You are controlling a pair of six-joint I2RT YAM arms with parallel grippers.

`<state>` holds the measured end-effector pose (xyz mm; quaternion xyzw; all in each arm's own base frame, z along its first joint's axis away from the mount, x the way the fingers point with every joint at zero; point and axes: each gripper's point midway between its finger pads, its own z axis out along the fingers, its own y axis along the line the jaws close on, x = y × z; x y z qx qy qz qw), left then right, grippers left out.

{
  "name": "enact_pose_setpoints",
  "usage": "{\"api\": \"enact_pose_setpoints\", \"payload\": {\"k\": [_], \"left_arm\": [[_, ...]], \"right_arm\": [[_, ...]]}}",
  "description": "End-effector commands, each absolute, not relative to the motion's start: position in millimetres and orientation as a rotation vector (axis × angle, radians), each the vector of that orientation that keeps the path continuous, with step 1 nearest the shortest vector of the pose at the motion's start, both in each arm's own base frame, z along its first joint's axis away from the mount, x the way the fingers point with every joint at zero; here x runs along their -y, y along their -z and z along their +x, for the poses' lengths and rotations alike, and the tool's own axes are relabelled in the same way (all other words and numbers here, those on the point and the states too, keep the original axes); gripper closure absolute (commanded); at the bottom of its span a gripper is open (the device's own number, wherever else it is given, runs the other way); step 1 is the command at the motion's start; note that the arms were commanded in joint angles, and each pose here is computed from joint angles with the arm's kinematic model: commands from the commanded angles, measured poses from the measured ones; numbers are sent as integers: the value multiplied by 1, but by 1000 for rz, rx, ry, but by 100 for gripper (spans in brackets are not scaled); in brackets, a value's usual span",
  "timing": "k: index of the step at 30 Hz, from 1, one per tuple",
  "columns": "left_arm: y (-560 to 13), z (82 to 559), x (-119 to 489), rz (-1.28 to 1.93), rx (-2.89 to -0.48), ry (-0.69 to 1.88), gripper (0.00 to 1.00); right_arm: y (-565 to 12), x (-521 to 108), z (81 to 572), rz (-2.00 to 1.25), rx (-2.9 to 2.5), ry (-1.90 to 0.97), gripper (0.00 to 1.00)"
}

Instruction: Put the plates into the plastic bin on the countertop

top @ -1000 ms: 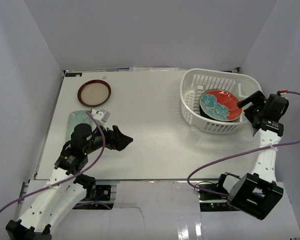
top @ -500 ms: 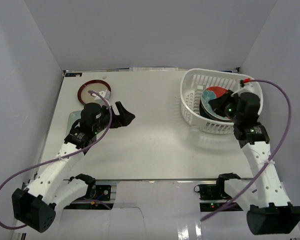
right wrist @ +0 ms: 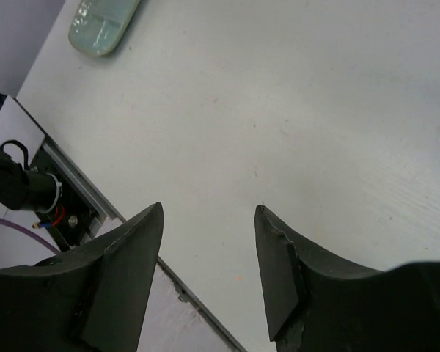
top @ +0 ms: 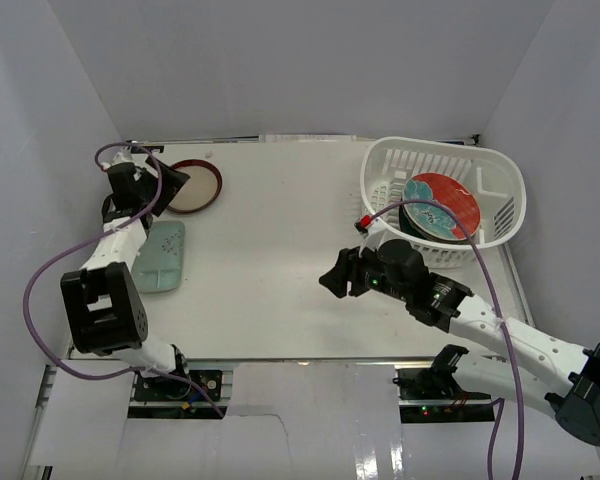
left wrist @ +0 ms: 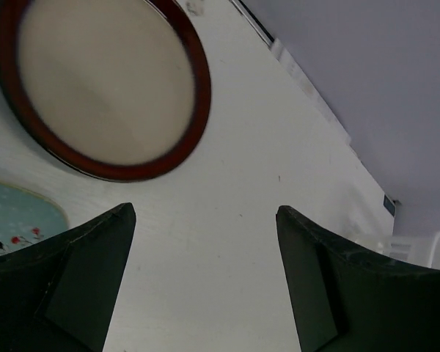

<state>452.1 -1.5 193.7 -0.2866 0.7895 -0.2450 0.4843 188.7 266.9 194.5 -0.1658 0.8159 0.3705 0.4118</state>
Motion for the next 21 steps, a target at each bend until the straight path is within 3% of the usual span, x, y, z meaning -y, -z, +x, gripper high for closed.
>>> {"api": "enact_pose_setpoints", "payload": {"k": [1,11,16,21], "left_arm": [[-200,472,-48,-789,-1799,631,12],[-141,509,-129,-728,-2020,434,18],[-112,526,-146,-756,-2056,496,20],[-90,539,-132,-696,-2103,628,30]], "right_arm": [[-197,-286,182,-472,-1957,-976,39],[-183,-285,171,-517,-1944,-979,39],[-190,-284,174,-513,-1931,-963,39],[-193,-286,181,-477,-1929,-949,39]]}}
